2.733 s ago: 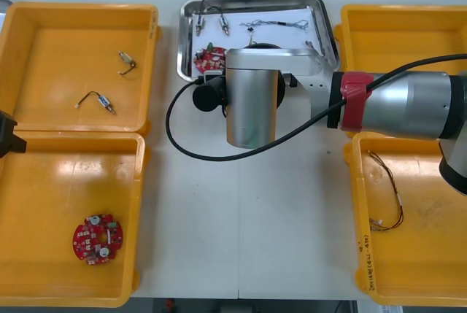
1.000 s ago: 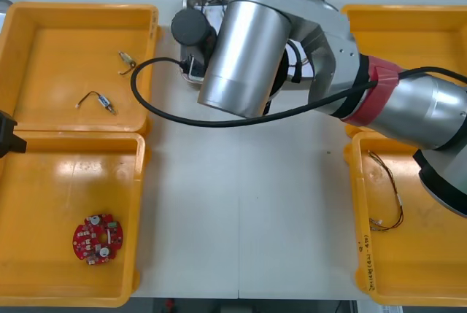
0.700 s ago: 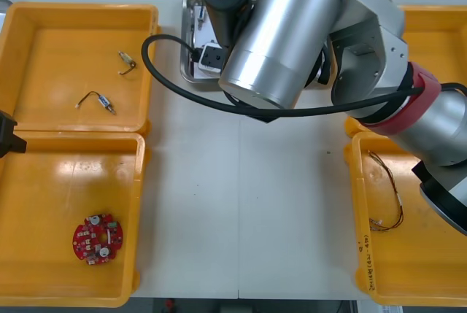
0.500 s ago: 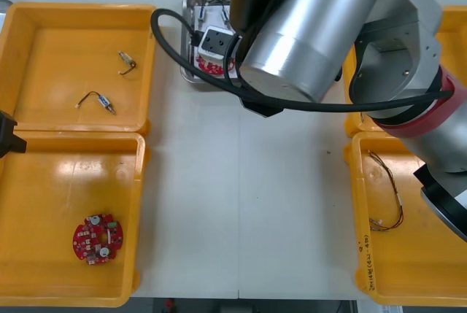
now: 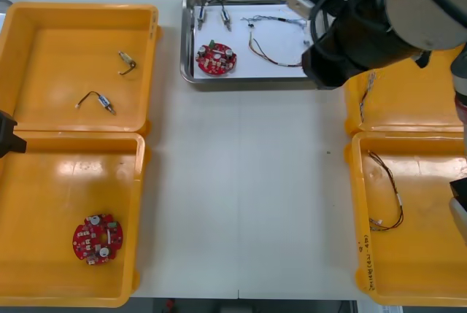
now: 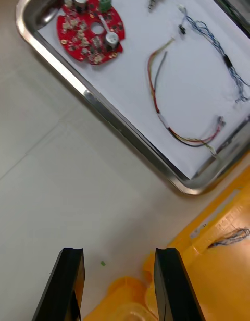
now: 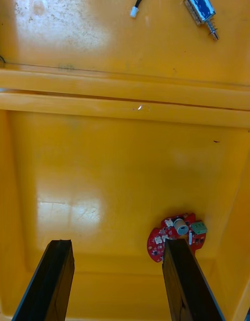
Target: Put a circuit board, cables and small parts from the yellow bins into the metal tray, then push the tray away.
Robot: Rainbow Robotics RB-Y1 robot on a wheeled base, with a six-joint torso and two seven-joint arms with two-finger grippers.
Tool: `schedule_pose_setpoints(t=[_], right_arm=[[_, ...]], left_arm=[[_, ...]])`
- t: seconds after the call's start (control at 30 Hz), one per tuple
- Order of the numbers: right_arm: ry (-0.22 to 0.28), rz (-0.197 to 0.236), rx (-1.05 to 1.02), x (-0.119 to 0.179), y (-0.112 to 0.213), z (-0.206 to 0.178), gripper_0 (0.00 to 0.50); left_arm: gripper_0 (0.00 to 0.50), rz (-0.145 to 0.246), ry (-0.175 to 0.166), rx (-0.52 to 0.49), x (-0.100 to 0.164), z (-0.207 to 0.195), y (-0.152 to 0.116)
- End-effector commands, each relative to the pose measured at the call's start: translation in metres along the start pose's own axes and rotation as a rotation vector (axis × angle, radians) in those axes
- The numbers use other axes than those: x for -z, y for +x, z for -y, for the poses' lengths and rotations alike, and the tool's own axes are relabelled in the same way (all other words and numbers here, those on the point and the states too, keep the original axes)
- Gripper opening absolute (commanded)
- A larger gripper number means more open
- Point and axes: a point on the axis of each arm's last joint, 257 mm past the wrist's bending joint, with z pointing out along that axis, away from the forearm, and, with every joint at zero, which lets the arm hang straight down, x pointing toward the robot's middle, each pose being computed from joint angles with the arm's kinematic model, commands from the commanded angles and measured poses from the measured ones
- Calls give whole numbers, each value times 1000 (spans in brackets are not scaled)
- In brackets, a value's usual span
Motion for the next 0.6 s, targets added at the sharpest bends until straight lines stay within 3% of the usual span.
schedule_pose_setpoints(t=[0.03, 0.37, 0.6], right_arm=[[78, 2, -141, 19, 33, 51, 385], [190, -46, -300, 45, 115, 116, 391], [189, -51, -441, 62, 166, 138, 410]], left_arm=[[500, 24, -51, -96, 14, -16, -4], [500, 24, -51, -96, 14, -16, -4], [500, 24, -51, -96, 14, -16, -4]])
